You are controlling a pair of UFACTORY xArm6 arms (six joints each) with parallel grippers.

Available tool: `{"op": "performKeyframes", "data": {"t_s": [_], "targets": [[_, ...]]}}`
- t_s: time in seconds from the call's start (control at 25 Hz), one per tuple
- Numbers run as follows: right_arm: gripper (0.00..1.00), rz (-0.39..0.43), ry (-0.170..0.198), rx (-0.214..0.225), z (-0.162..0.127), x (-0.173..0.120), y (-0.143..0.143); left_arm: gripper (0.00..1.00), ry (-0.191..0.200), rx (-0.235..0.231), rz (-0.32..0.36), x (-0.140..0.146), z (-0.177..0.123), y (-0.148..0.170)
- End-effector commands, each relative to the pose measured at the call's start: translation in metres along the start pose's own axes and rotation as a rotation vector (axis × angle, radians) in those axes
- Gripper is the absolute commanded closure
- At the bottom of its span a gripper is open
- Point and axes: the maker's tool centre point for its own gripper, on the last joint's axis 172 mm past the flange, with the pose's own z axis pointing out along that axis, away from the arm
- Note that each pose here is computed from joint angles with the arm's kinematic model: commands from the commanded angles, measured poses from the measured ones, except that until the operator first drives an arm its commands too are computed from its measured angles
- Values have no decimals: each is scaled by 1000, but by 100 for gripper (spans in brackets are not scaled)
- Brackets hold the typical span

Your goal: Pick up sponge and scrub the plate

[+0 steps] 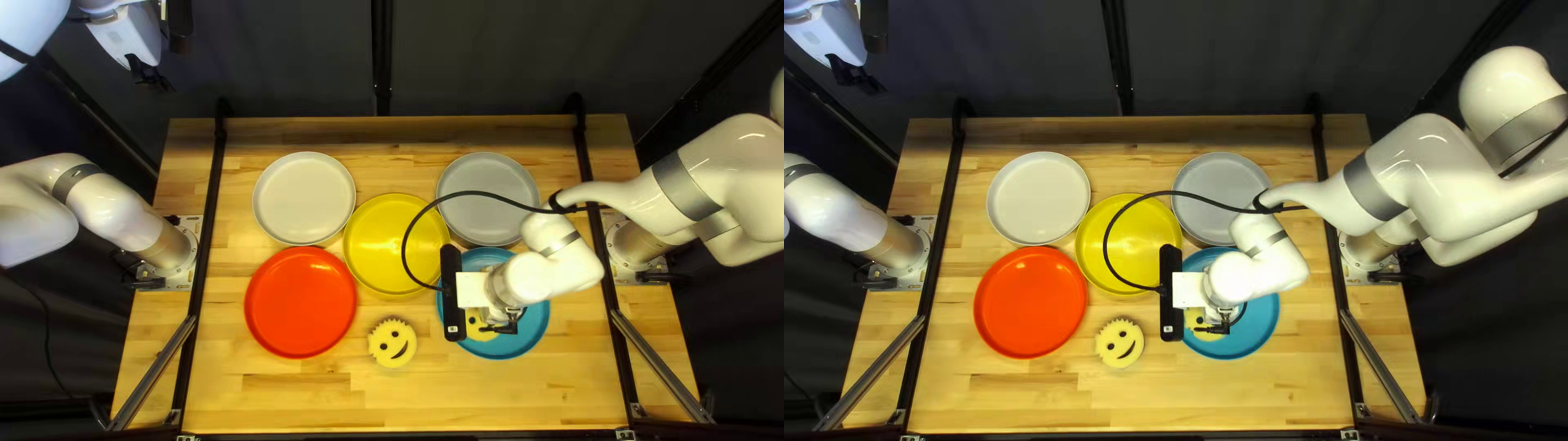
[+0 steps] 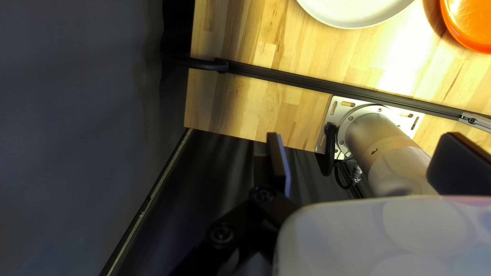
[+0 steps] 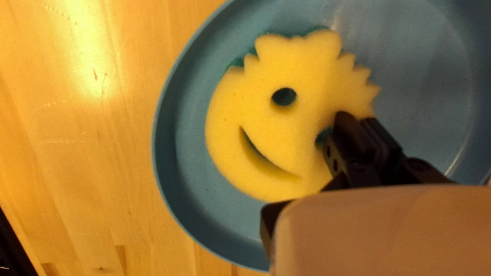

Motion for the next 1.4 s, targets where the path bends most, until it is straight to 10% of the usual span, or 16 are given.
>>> {"op": "performKeyframes", "data": {"t_s": [0.04,0.56,1.08,1.4], "targets": [[100,10,-12,2,1,1,18,0,0,0,0,0,0,0],[100,54,-42,16,13,-7,61,0,0,0,0,0,0,0],[100,4,-13,7,1,-1,-13,0,0,0,0,0,0,0],[100,14,-9,21,-12,-6,-9,0,0,0,0,0,0,0]]}}
